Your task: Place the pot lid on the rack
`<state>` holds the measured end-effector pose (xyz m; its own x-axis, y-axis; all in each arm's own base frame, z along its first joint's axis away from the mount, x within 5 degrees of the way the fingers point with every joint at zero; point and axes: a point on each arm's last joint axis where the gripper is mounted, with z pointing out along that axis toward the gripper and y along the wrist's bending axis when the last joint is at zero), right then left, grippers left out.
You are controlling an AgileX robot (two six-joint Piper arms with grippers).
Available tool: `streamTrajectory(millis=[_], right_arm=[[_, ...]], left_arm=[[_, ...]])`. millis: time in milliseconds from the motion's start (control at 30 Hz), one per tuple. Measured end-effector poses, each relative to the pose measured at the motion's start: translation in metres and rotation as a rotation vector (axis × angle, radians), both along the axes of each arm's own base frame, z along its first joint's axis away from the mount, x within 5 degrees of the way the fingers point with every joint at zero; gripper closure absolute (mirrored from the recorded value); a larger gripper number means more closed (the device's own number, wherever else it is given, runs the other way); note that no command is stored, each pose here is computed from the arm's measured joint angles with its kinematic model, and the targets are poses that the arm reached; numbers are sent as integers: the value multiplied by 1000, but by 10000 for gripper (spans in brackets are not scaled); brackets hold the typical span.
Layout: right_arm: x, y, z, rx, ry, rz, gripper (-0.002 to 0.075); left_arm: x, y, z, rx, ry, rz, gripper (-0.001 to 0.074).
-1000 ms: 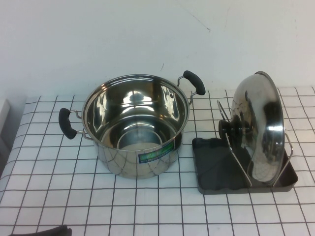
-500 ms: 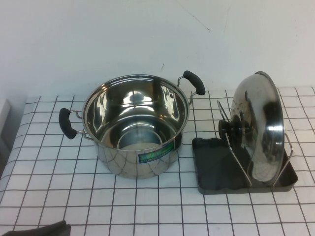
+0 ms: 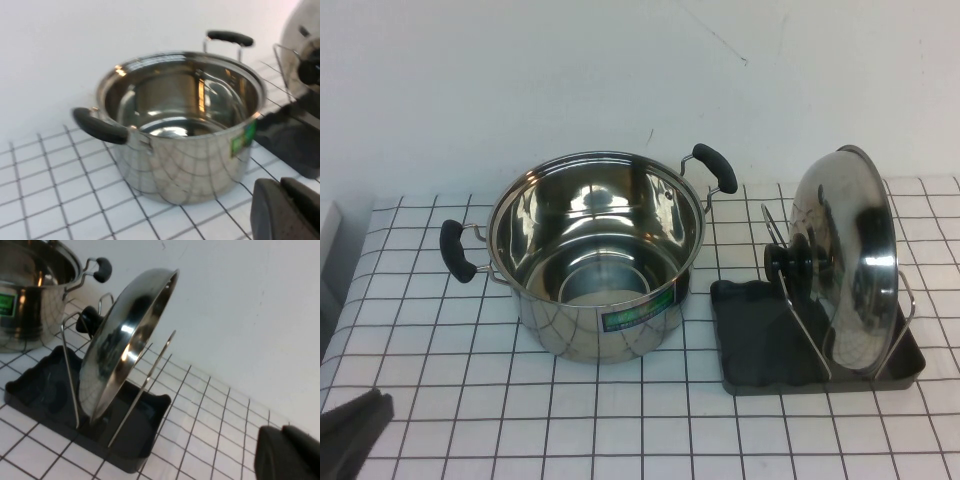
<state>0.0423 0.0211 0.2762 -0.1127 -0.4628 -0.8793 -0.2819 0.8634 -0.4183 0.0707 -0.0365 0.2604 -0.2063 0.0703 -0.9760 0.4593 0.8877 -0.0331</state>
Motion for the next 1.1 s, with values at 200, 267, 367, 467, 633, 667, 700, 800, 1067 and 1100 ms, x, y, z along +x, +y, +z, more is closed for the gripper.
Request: streamTrajectory(millis=[200, 267, 367, 467, 633, 667, 700, 800, 1067, 1100], right_arm=[[2, 1, -8, 20, 28, 8, 727], [2, 2, -9, 28, 35, 13, 727], [1, 2, -10, 36, 45, 22, 727], [0, 4, -13, 33, 82, 40, 727], [-3, 7, -18, 28, 148, 74, 727], [-3, 7, -19, 29, 155, 79, 727], [-4, 7, -19, 28, 162, 82, 727], [-4, 8, -20, 28, 168, 85, 727], [-4, 8, -20, 28, 170, 86, 727], [-4, 8, -20, 28, 170, 86, 727]], left_arm=[[-8, 11, 6, -57, -66, 86, 736], [-11, 15, 7, -84, -96, 112, 736], [-15, 19, 6, -112, -140, 148, 736], [-18, 22, 8, -131, -178, 181, 736], [-17, 23, 7, -130, -172, 199, 736], [-17, 23, 7, -130, -172, 199, 736], [-17, 23, 7, -132, -171, 199, 736], [-17, 23, 7, -132, -171, 199, 736], [-17, 23, 7, -134, -170, 198, 736], [-17, 23, 7, -134, -170, 198, 736]])
